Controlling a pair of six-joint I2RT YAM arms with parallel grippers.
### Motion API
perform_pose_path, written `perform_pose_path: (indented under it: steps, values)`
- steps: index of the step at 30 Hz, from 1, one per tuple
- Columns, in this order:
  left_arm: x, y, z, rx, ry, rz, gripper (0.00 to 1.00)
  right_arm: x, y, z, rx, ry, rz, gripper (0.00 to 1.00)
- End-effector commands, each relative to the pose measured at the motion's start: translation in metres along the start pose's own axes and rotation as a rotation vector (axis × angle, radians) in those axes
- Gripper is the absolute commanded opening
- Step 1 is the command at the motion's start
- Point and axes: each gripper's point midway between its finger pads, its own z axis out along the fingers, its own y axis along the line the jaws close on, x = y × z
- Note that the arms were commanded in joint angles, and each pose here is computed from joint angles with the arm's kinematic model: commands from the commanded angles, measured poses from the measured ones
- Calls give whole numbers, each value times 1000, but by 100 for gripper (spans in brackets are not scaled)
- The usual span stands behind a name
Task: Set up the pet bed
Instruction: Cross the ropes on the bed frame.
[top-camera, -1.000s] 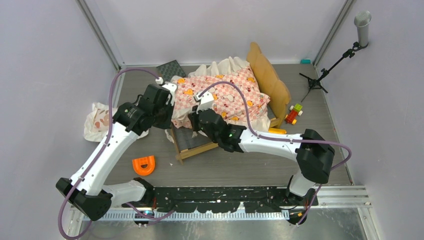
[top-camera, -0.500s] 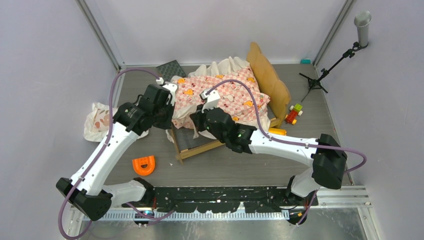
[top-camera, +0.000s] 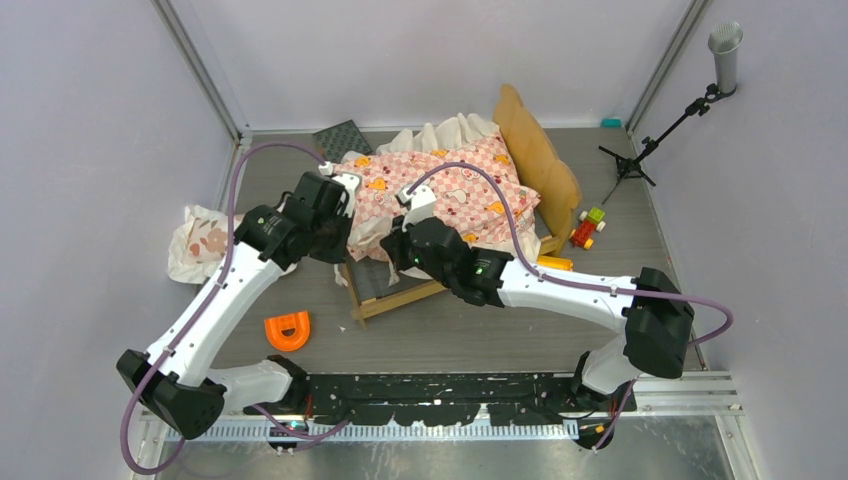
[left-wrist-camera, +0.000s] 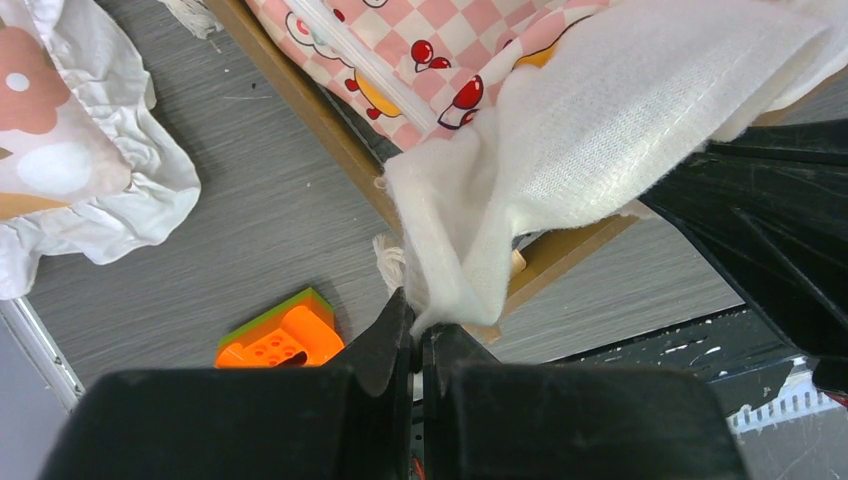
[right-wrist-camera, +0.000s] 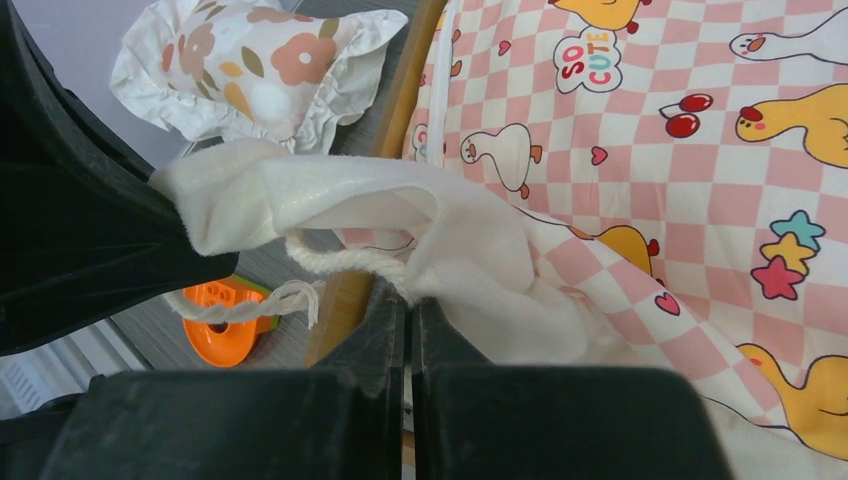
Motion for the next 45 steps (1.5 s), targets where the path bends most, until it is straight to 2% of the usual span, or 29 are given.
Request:
perform_pose_path:
  steps: [1,22,45]
  values:
    - [-7,-4,0,25,-33,-6,0,-19,9,-9,-35,-26,30,1]
    - [-3,-5,3,32,-24,-13,0,-21,19,-20,-77,4,76,1]
    - [9,-8,15,44,-5,-28,0,12,6,-8,-29,78,71,1]
